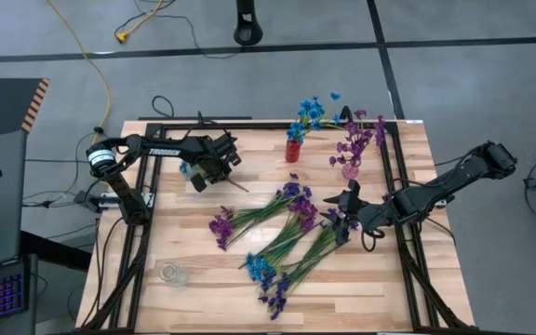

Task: Sort flowers into vase by color
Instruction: Put the top blue flowers into the red vase

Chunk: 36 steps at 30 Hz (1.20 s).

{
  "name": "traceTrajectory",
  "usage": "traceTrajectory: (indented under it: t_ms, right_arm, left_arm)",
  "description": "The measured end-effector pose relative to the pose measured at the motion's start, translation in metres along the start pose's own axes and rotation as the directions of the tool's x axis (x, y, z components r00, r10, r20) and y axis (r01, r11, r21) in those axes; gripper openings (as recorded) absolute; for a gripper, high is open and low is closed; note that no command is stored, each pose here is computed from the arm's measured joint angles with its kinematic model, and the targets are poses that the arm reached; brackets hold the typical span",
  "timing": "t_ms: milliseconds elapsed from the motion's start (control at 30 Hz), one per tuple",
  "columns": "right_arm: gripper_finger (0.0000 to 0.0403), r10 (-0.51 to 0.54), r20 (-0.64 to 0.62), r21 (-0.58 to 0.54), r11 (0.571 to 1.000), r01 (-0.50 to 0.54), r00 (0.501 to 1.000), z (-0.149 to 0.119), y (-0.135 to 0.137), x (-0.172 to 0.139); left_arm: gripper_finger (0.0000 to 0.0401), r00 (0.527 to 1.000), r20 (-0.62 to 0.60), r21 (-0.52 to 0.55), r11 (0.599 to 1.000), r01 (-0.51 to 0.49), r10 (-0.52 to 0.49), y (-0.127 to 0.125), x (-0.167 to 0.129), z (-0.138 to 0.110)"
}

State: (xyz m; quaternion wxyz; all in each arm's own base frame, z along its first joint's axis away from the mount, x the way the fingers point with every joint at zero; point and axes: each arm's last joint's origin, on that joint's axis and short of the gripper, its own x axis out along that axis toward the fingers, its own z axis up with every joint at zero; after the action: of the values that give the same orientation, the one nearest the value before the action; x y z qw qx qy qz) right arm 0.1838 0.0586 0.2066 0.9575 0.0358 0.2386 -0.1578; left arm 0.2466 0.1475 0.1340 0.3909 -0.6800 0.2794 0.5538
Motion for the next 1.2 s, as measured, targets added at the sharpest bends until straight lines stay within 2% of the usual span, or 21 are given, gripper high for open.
traceTrajectory:
  t_ms: [233, 467, 533, 733, 833, 933, 1000, 1100, 1200]
  right_arm:
    - [0.023, 0.0, 0.0, 0.0, 1.0, 0.0, 1.0, 0.0, 0.0, 0.0]
    - [0.023, 0.0, 0.0, 0.0, 1.0, 0.0, 1.0, 0.0, 0.0, 0.0]
    - [0.023, 0.0, 0.0, 0.0, 1.0, 0.0, 1.0, 0.0, 0.0, 0.0]
    - [0.023, 0.0, 0.0, 0.0, 1.0, 0.0, 1.0, 0.0, 0.0, 0.0]
    - [0.023, 0.0, 0.0, 0.0, 1.0, 0.0, 1.0, 0.0, 0.0, 0.0]
    - [0.023, 0.0, 0.0, 0.0, 1.0, 0.0, 1.0, 0.0, 0.0, 0.0]
    - [0.023, 0.0, 0.0, 0.0, 1.0, 0.0, 1.0, 0.0, 0.0, 0.0]
    - [0.023, -0.001, -0.001, 0.0, 1.0, 0.001, 1.0, 0.0, 0.0, 0.0]
    - [0.023, -0.001, -0.002, -0.002, 1.0, 0.001, 1.0, 0.0, 0.0, 0.0]
  left_arm:
    - [0.001, 1.0, 0.024, 0.086, 0.996, -0.005, 0.003, 0.001, 0.0, -0.002]
    - [0.0002, 0.999, 0.03, 0.168, 0.986, 0.012, -0.017, -0.002, -0.004, -0.001]
    - [0.0001, 0.997, 0.068, 0.205, 0.979, 0.011, -0.026, -0.002, -0.009, 0.001]
    - [0.0, 0.968, 0.19, 0.316, 0.944, 0.097, -0.163, -0.005, -0.046, 0.008]
    - [0.0, 0.93, 0.259, 0.386, 0.911, 0.147, -0.26, -0.005, -0.067, 0.009]
    - [0.0, 0.87, 0.318, 0.467, 0.861, 0.203, -0.378, -0.006, -0.091, 0.009]
    - [0.0, 0.814, 0.344, 0.542, 0.807, 0.234, -0.468, -0.008, -0.106, 0.007]
    - [0.0, 0.704, 0.354, 0.661, 0.697, 0.277, -0.616, -0.014, -0.129, 0.0]
    - [0.0, 0.598, 0.32, 0.779, 0.563, 0.275, -0.734, -0.022, -0.143, -0.01]
